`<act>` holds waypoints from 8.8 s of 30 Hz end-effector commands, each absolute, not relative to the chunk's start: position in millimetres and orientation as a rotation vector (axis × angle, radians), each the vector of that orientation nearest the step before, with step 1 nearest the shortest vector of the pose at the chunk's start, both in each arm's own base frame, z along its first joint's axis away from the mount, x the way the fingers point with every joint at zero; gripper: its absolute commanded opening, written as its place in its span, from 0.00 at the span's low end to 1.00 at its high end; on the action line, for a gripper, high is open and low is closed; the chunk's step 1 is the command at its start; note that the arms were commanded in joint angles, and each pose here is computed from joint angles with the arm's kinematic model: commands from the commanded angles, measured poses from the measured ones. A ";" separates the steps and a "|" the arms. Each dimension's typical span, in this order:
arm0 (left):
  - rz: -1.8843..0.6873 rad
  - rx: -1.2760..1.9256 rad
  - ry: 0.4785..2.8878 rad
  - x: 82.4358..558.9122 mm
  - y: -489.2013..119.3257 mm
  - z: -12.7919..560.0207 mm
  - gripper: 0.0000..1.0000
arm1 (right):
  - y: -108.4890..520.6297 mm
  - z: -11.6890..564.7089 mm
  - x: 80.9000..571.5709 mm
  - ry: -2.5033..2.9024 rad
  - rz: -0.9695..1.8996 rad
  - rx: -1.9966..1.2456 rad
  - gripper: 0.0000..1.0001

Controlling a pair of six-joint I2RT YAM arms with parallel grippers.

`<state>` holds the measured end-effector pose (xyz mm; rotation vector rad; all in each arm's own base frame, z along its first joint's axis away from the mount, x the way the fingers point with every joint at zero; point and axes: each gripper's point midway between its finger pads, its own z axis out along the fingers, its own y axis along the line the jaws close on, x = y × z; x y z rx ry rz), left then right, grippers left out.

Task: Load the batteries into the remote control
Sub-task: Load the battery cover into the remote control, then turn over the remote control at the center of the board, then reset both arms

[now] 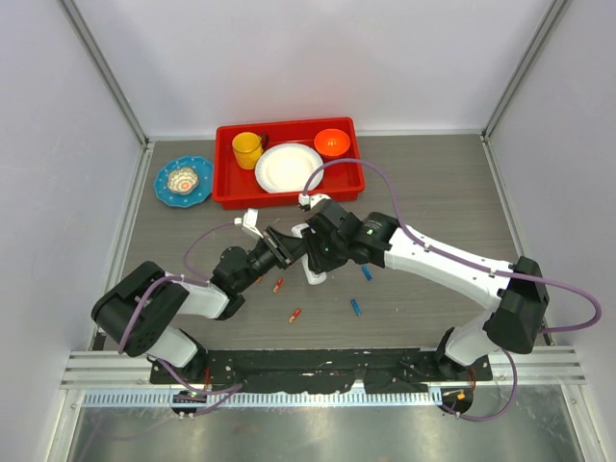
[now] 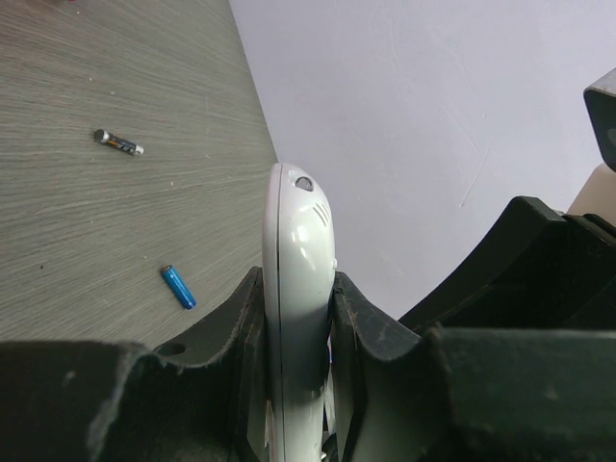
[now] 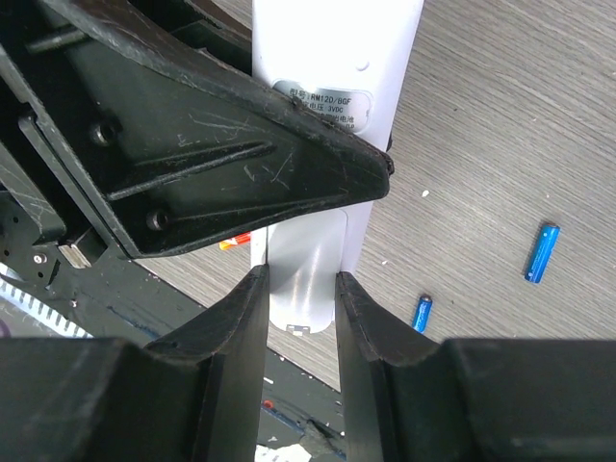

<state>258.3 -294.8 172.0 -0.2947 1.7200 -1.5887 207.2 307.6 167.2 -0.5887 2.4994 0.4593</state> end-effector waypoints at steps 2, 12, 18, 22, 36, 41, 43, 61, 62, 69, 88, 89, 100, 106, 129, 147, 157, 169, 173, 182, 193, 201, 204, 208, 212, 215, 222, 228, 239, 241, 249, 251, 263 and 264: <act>-1.787 -0.102 1.390 229.1 -300.8 255.7 0.00 | 319.0 182.4 235.3 2.417 0.492 -0.485 0.01; -1.803 -0.092 1.389 225.1 -307.4 257.9 0.00 | 319.6 176.3 244.6 2.419 0.488 -0.446 0.01; -1.810 -0.098 1.384 223.4 -307.0 259.8 0.00 | 317.9 174.6 248.1 2.412 0.469 -0.434 0.08; -1.821 -0.097 1.385 222.2 -307.8 260.5 0.00 | 316.5 177.8 251.6 2.392 0.458 -0.423 0.15; -1.801 -0.111 1.396 226.7 -308.0 255.2 0.00 | 318.3 183.7 247.1 2.388 0.499 -0.429 0.39; -1.797 -0.113 1.400 227.9 -309.1 253.7 0.00 | 318.9 185.8 245.3 2.388 0.513 -0.428 0.43; -1.791 -0.118 1.403 229.1 -309.2 252.1 0.00 | 319.1 186.2 244.2 2.390 0.519 -0.433 0.44; -1.778 -0.137 1.427 236.8 -313.8 243.8 0.00 | 322.3 204.0 233.5 2.367 0.618 -0.441 0.57; -1.778 -0.138 1.425 237.5 -314.1 244.4 0.00 | 323.0 206.0 232.4 2.364 0.630 -0.444 0.58; -1.771 -0.155 1.442 242.7 -316.4 238.6 0.00 | 324.5 240.4 220.7 2.291 0.750 -0.463 0.63; -1.915 -0.152 1.408 244.3 -297.3 268.8 0.00 | 274.0 248.7 202.2 1.971 1.222 -0.216 0.69; -1.922 -0.152 1.409 244.4 -297.5 269.4 0.00 | 273.8 243.5 202.3 1.974 1.236 -0.207 0.70; -1.980 -0.123 1.418 244.0 -306.3 276.0 0.00 | 283.5 232.8 195.9 1.918 1.483 -0.158 0.70; -1.989 -0.114 1.414 242.3 -306.5 278.6 0.00 | 288.2 223.2 195.8 1.937 1.501 -0.174 0.70; -2.012 -0.088 1.374 233.1 -301.9 293.5 0.00 | 295.7 202.2 199.6 2.006 1.519 -0.157 0.26; -2.017 -0.069 1.354 227.7 -299.5 299.8 0.00 | 304.7 221.1 184.3 1.916 1.741 -0.150 0.49; -2.028 -0.048 1.364 221.0 -305.1 297.8 0.00 | 308.8 225.6 189.4 1.873 1.790 -0.121 0.36; -2.042 -0.027 1.375 224.2 -307.2 298.6 0.86 | 301.8 232.9 175.1 1.894 1.714 -0.269 0.01; -2.055 -0.039 1.368 230.8 -303.7 303.8 1.00 | 295.3 238.2 169.9 1.906 1.659 -0.320 0.01; -1.730 -0.320 1.548 267.8 -251.9 256.4 1.00 | 107.7 190.7 278.1 2.214 -0.090 0.076 0.01; -1.218 -0.307 1.870 248.8 -215.3 202.4 1.00 | 52.3 120.2 344.1 2.345 -0.735 0.003 0.01; -1.192 -0.285 1.917 230.9 -206.9 181.6 1.00 | 35.7 85.1 388.9 2.485 -0.882 -0.054 0.01; -1.182 -0.277 1.915 228.2 -204.2 179.0 1.00 | 31.3 68.7 392.8 2.541 -0.897 -0.054 0.01; -1.168 -0.261 1.925 225.5 -202.7 175.9 1.00 | 21.7 50.5 389.4 2.577 -0.967 -0.076 0.01; -1.169 -0.257 1.938 223.7 -202.9 172.3 1.00 | 16.8 36.9 385.5 2.606 -1.010 -0.091 0.01; -1.172 -0.258 1.948 222.6 -203.8 169.4 1.00 | 18.4 31.0 383.7 2.627 -1.001 -0.097 0.01; -1.176 -0.259 1.948 223.2 -204.4 169.2 1.00 | 33.1 18.9 376.6 2.702 -0.852 -0.061 0.29; -1.180 -0.257 1.963 222.9 -206.1 167.8 1.00 | 49.8 17.2 372.7 2.728 -0.691 -0.015 0.44; -1.151 -0.264 1.967 219.9 -200.3 165.1 1.00 | 72.5 41.9 380.4 2.663 -0.449 0.111 0.51; -1.123 -0.265 1.979 221.1 -197.9 163.2 1.00 | 82.8 73.2 385.5 2.592 -0.335 0.147 0.52; -0.786 -0.365 2.119 234.9 -162.6 136.5 1.00 | 113.7 157.1 334.3 2.237 0.250 0.232 0.72; -0.750 -0.385 2.129 236.2 -158.1 134.6 1.00 | 125.2 161.2 317.8 2.186 0.388 0.237 0.74; -0.390 -0.550 2.265 252.1 -125.1 120.5 1.00 | 153.9 160.9 246.5 1.998 0.554 0.093 0.79; -0.394 -0.525 2.280 252.9 -128.3 120.6 1.00 | 154.0 162.1 246.0 1.992 0.556 0.090 0.79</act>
